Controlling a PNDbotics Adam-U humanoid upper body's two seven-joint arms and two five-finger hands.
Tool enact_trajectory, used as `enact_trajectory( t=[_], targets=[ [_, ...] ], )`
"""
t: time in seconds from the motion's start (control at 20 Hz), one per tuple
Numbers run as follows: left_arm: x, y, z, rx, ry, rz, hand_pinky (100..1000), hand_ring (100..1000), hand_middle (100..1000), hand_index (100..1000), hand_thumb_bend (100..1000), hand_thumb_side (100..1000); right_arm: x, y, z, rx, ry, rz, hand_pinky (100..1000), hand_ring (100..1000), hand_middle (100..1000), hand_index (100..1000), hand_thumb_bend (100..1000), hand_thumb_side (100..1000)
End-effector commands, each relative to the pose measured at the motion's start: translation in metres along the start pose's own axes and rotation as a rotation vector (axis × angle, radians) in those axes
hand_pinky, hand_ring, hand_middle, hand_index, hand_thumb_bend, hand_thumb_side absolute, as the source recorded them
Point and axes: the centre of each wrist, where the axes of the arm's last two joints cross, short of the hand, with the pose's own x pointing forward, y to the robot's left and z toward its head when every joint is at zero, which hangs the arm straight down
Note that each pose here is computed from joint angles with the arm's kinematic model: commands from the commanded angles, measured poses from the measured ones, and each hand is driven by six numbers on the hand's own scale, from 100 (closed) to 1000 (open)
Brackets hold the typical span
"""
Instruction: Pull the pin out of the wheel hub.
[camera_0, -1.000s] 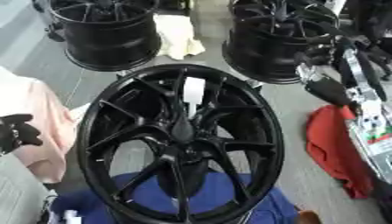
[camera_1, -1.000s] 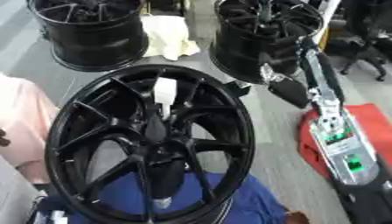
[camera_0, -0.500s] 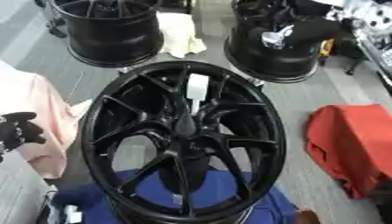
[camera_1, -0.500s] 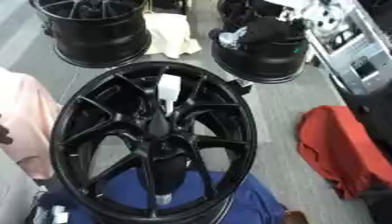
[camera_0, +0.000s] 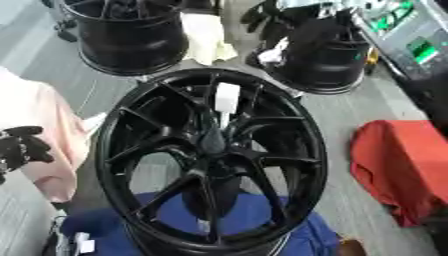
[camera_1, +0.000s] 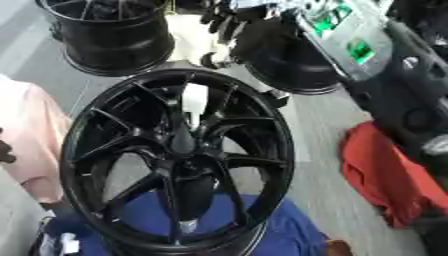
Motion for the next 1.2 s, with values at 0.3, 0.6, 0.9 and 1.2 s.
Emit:
enact_trajectory(
  t=[0.3, 0.6, 0.9, 1.2],
  targets=[
    [0.008, 0.004, -0.002, -0.015, -0.001, -0.032, 783, 638, 630, 853, 158, 722, 0.001, 0.005, -0.034, 0.054, 0.062, 0.093, 870, 921, 940, 1000, 385, 481],
    [0.008, 0.004, -0.002, -0.015, 0.000, -0.032, 783, 638, 630, 853, 158, 722, -0.006, 0.013, -0.048, 0.084, 0.093, 0.123, 874, 920, 938, 1000, 391, 493],
    [0.007, 0.003, -0.002, -0.015, 0.000, -0.031, 783, 638, 629, 853, 158, 723, -0.013, 0.019, -0.058, 0.107, 0.123, 0.130, 858, 892, 894, 984, 391, 508],
    [0.007, 0.003, -0.002, -0.016, 0.002, -0.029, 783, 638, 629, 853, 158, 723, -0.019, 0.027, -0.066, 0.137, 0.133, 0.134, 792, 793, 764, 884, 394, 510]
  ],
)
